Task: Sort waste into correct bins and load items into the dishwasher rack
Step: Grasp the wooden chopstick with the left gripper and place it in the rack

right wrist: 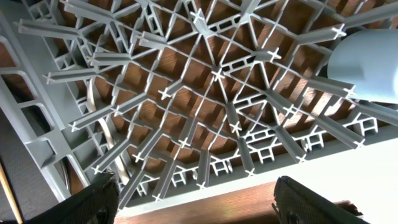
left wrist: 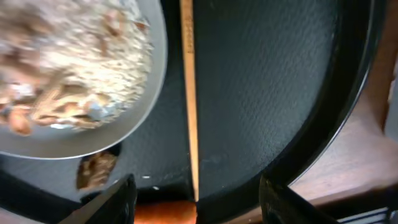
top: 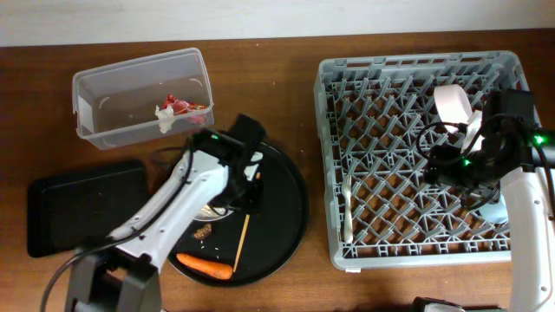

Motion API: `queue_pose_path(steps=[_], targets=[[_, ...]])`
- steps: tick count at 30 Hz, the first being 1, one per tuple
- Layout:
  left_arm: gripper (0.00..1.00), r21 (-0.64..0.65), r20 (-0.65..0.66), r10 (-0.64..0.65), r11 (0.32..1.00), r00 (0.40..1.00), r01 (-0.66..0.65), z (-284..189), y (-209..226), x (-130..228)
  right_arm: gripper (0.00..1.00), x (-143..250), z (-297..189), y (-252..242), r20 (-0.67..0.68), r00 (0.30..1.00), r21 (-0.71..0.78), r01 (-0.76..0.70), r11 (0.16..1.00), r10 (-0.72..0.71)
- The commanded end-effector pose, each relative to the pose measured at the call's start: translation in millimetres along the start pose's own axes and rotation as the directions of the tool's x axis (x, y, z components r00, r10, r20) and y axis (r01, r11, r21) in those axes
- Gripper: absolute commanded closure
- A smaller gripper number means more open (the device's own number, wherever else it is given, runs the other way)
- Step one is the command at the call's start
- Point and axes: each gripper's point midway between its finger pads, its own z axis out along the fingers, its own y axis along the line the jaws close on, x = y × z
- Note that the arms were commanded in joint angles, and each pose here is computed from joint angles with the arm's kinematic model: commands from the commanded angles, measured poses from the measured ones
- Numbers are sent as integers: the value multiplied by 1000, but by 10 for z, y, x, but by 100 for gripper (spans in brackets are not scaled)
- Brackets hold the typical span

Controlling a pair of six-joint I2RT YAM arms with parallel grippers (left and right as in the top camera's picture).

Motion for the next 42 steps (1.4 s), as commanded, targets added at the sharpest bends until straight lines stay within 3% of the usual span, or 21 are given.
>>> queue_pose_path(steps=[1,4,9,14,18,20,22,23,27,33,35,39,40,42], targets=[[38,-6,-23,-19,1000,1000,19,256,-106,68,18,-29,-33,2,13,1000,-8,5,1000,-5],[38,-10,-31,-71,997,997,71,413,-82,130,18,-30,-33,1,13,1000,-8,5,1000,-5],[38,32,-43,-71,997,997,73,700,-104,239,18,-35,-33,2,15,1000,-8,5,1000,-5],[44,48,4,-66,997,998,66,918,-89,217,18,-34,-33,2,15,1000,-8,5,1000,-5],[44,31,-45,-71,997,996,73,1080,-55,289,18,-34,-33,2,15,1000,-8,5,1000,-5],[59,28,-54,-72,997,996,74,1105,-50,301,18,-34,-33,2,15,1000,-8,5,1000,-5],[83,28,-54,-72,997,996,73,1104,-50,300,18,-33,-33,2,15,1000,-8,5,1000,-5],[90,28,-53,-72,997,996,73,1104,-50,299,18,-33,-33,3,15,1000,-9,4,1000,-4],[100,18,-50,-72,997,996,73,1104,-31,294,18,-25,-33,4,11,1000,-9,5,1000,-4],[100,21,-54,-68,997,996,70,789,-107,138,18,-22,-33,27,10,1000,-23,5,1000,-4],[100,75,-31,-57,995,998,59,576,-246,-18,18,-22,-33,27,10,1000,-23,5,1000,-5],[100,340,49,-28,941,998,10,36,-794,-379,18,-21,-33,26,9,1000,-22,5,1000,-5],[100,402,58,-19,916,998,-6,-64,-914,-414,18,-22,-33,26,10,1000,-22,5,1000,-5],[100,604,93,24,794,995,-75,-351,-1299,-488,18,-22,-33,26,10,1000,-22,5,1000,-5]])
